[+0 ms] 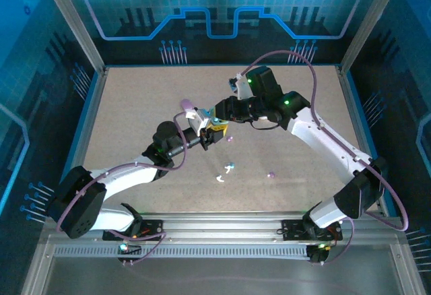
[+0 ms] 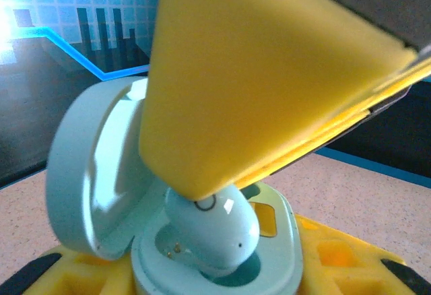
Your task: Insert the wireless bluetooth earbuds into the charging case
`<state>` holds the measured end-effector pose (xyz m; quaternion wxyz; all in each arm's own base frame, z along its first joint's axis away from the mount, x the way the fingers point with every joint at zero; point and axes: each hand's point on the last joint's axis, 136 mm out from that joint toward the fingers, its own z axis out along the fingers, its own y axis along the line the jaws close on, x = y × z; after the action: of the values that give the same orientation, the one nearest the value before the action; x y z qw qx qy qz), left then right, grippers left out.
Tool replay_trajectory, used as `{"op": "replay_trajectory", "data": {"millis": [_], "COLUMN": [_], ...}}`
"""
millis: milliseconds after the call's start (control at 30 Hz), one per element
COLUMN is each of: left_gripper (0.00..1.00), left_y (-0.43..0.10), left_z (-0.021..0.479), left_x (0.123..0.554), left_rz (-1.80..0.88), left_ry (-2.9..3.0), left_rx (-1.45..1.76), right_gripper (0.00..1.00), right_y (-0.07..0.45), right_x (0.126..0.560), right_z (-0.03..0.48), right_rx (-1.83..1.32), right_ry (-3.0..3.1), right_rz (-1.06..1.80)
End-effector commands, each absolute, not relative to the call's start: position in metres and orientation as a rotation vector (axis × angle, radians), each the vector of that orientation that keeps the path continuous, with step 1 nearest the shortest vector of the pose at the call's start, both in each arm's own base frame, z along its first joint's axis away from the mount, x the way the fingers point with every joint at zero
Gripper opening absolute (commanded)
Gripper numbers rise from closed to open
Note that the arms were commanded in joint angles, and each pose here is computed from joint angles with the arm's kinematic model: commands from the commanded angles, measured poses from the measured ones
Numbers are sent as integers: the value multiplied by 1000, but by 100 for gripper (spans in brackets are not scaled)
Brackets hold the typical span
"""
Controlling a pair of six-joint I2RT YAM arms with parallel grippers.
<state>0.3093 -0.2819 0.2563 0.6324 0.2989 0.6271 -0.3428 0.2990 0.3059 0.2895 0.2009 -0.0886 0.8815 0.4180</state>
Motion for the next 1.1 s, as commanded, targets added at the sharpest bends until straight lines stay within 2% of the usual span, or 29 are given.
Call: {"op": "replay_trajectory", "data": {"millis": [0,167,533,767,1067], "left_gripper": [28,28,28,28,28], "left_y": [-282,-282,-284,-286,-287], "left_z": [286,285,288,287,289], "left_x": [309,309,305,305,306], "left_rz": [-773,-772,-791,-803,-803], "left_ry": [1331,1334,1324,1327,1319], "left_rx": [660,661,676,684,686], "right_gripper": [37,43,39,31,33], "right_y": [301,297,306,309,304], "right_x": [290,286,285,286,289], "right_z": [297,311,305,303,297], "right_rx": [-259,-279,-319,-341,-323], "right_ry": [2472,2436,2458,2459,2494], "right_rz": [1127,1134,1176,1161,1098]}}
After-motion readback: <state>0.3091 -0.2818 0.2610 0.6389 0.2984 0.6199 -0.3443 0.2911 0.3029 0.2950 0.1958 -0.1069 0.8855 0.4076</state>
